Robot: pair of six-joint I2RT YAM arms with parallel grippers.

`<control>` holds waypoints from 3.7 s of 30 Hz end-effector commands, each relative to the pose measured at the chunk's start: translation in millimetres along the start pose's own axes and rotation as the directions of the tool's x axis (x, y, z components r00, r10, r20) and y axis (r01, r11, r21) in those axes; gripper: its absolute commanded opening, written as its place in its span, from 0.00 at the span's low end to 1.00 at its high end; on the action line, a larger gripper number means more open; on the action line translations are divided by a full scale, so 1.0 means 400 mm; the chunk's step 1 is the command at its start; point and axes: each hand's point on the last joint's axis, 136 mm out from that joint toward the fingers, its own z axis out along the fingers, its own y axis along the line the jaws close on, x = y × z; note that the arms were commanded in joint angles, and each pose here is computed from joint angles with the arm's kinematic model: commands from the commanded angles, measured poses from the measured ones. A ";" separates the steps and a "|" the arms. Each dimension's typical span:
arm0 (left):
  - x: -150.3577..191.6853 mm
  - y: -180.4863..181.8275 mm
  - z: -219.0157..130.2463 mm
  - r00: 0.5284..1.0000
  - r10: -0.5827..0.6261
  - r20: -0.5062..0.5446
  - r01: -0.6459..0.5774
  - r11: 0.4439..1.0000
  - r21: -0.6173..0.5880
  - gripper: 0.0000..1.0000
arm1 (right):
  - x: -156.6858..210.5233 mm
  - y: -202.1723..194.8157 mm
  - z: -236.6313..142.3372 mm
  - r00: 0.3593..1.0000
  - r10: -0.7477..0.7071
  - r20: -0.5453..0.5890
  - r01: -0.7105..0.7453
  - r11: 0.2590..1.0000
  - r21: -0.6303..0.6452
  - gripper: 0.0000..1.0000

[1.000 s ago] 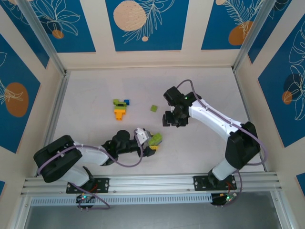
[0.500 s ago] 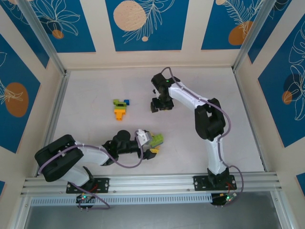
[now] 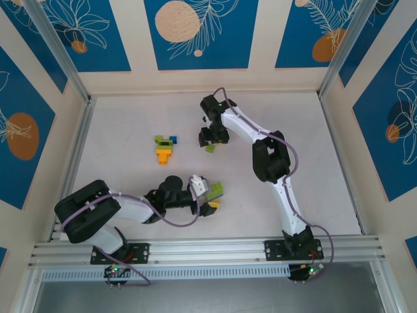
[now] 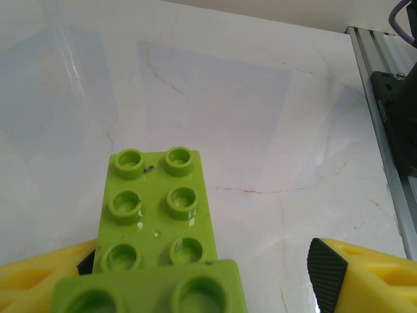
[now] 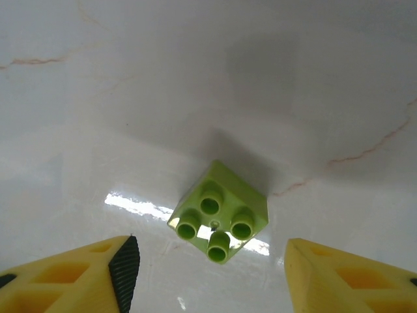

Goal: Assemble a carrot with lego

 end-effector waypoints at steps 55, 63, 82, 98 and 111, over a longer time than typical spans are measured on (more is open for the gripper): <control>-0.032 0.026 -0.013 0.999 0.035 0.030 -0.033 0.999 -0.041 0.74 | 0.249 -0.066 -0.231 0.998 0.062 0.031 -0.063 0.997 0.045 0.29; -0.037 0.018 -0.018 0.999 0.030 0.043 -0.029 1.000 -0.008 0.46 | 0.317 -0.071 -0.247 0.998 0.055 0.009 -0.055 0.998 0.042 0.29; -0.015 0.021 -0.019 0.999 0.045 0.022 -0.044 0.999 -0.016 0.40 | 0.586 0.002 -0.369 0.991 0.031 -0.133 -0.035 0.999 -0.027 0.28; -0.016 0.020 -0.021 0.999 0.046 0.021 -0.046 0.999 -0.016 0.40 | 0.559 0.087 -0.312 0.991 -0.025 -0.130 0.012 0.995 -0.096 0.27; -0.018 0.018 -0.024 0.999 0.046 0.023 -0.045 0.999 -0.016 0.40 | 0.559 0.094 -0.271 0.987 -0.036 -0.154 0.022 0.996 -0.092 0.27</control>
